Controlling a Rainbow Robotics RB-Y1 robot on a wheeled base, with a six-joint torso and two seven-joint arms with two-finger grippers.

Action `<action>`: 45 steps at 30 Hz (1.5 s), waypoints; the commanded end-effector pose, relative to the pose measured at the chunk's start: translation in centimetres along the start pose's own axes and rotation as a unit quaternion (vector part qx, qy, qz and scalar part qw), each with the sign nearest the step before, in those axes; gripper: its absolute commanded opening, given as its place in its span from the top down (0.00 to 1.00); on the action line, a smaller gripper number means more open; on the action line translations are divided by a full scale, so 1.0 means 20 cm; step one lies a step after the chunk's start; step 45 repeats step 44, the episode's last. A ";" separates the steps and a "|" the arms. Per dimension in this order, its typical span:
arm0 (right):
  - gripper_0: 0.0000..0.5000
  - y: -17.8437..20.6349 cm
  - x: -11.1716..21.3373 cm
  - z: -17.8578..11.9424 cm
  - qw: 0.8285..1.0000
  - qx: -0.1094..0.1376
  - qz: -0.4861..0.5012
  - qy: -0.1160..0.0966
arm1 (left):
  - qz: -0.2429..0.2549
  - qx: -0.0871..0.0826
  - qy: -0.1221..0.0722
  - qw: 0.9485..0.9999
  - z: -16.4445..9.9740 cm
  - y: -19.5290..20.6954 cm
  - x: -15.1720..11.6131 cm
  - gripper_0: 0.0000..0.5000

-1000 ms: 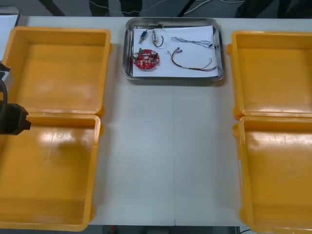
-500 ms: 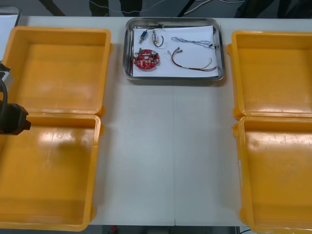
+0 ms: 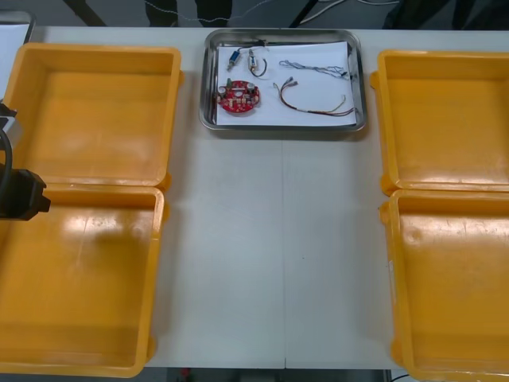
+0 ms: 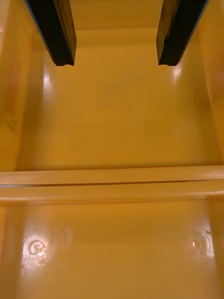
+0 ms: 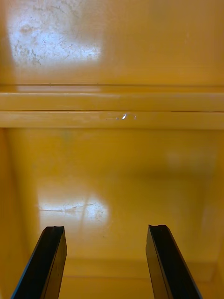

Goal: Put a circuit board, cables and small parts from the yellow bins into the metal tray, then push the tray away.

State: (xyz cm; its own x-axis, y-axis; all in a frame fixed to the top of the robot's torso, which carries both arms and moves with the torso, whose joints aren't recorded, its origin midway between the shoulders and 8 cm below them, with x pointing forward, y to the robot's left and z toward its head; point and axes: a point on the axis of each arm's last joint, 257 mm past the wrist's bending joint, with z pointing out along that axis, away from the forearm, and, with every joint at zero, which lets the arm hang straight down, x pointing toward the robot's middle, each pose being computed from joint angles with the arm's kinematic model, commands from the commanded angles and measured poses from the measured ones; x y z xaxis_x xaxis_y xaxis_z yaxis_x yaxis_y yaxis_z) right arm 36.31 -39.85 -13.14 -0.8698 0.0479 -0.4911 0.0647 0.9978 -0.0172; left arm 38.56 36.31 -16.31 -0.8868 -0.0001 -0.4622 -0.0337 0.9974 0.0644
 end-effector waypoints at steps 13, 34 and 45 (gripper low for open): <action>0.00 0.02 0.03 0.00 1.000 -0.003 -0.018 0.001 | 0.029 -0.022 -0.012 0.999 -0.07 0.08 -0.02 0.00; 0.00 0.02 0.03 0.00 1.000 -0.003 -0.018 0.001 | 0.029 -0.022 -0.012 0.999 -0.07 0.08 -0.02 0.00; 0.00 0.02 0.03 0.00 1.000 -0.003 -0.018 0.001 | 0.029 -0.022 -0.012 0.999 -0.07 0.08 -0.02 0.00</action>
